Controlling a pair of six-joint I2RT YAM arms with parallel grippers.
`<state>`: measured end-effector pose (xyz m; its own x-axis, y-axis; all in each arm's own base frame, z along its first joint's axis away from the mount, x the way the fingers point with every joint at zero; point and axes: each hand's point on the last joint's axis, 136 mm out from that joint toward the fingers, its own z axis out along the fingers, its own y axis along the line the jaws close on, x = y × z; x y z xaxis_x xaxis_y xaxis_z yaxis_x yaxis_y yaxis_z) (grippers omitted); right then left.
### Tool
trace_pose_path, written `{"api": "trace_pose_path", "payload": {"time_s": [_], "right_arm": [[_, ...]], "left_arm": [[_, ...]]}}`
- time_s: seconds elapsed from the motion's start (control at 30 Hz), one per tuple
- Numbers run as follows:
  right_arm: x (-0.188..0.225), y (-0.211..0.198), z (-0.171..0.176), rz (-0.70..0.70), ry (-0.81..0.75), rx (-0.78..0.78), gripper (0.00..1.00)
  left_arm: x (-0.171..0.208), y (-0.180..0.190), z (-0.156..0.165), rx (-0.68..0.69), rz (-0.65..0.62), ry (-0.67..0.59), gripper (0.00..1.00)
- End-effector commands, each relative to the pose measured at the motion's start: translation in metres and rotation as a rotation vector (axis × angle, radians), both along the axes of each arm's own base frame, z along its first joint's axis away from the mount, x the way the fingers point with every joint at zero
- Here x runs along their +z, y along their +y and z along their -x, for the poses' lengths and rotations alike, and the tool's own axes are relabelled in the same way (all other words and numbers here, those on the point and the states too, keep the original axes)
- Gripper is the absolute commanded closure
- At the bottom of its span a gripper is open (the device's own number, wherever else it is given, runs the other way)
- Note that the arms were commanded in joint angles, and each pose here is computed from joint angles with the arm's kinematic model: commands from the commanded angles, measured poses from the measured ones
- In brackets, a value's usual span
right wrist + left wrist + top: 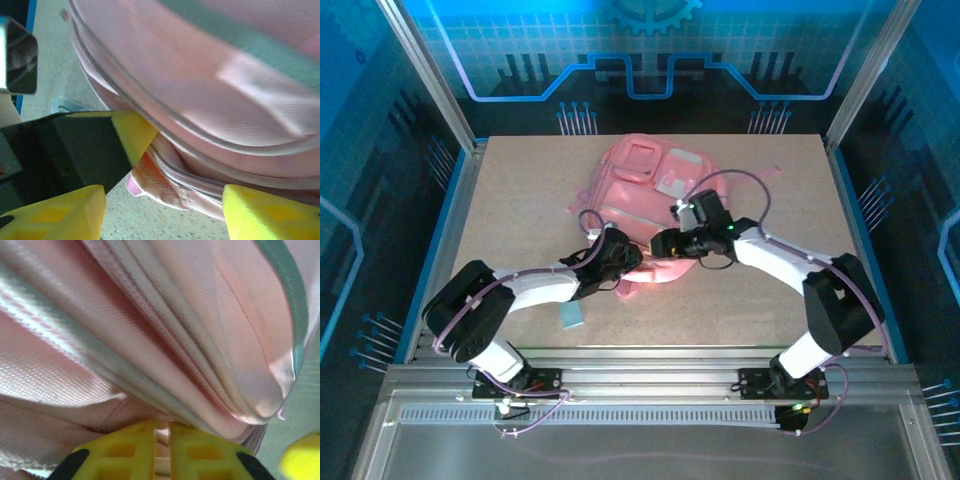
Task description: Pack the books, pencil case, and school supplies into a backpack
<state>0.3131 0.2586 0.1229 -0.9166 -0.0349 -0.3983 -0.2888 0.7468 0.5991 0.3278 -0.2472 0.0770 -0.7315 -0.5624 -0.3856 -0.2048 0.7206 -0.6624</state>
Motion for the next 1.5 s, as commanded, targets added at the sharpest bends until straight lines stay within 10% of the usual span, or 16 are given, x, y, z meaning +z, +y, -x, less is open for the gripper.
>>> {"api": "trace_pose_path", "payload": {"time_s": [0.0, 0.27, 0.47, 0.57, 0.73, 0.97, 1.47], "right_arm": [[0.015, -0.041, -0.028, 0.036, -0.061, -0.075, 0.34], [0.014, -0.054, -0.094, 0.023, -0.108, -0.123, 0.26], [-0.011, -0.034, -0.113, -0.039, -0.035, -0.109, 0.26], [-0.015, -0.021, -0.099, -0.072, -0.001, -0.092, 0.26], [-0.017, 0.001, -0.053, -0.074, 0.05, -0.045, 0.28], [-0.02, 0.026, 0.006, -0.044, 0.135, 0.03, 0.3], [0.026, -0.082, -0.033, 0.053, -0.022, -0.185, 0.3]], "left_arm": [[0.04, 0.001, 0.005, -0.031, -0.002, -0.051, 0.62], [0.028, 0.063, 0.035, 0.126, -0.121, 0.022, 0.33], [-0.018, 0.083, 0.032, 0.264, -0.049, 0.093, 0.32], [-0.026, 0.073, 0.019, 0.246, -0.046, 0.074, 0.41], [-0.032, 0.026, 0.003, 0.11, 0.033, 0.057, 0.86], [-0.023, -0.025, -0.005, 0.019, 0.101, 0.012, 0.92], [0.026, 0.009, 0.008, -0.059, -0.111, -0.086, 0.57]]}}
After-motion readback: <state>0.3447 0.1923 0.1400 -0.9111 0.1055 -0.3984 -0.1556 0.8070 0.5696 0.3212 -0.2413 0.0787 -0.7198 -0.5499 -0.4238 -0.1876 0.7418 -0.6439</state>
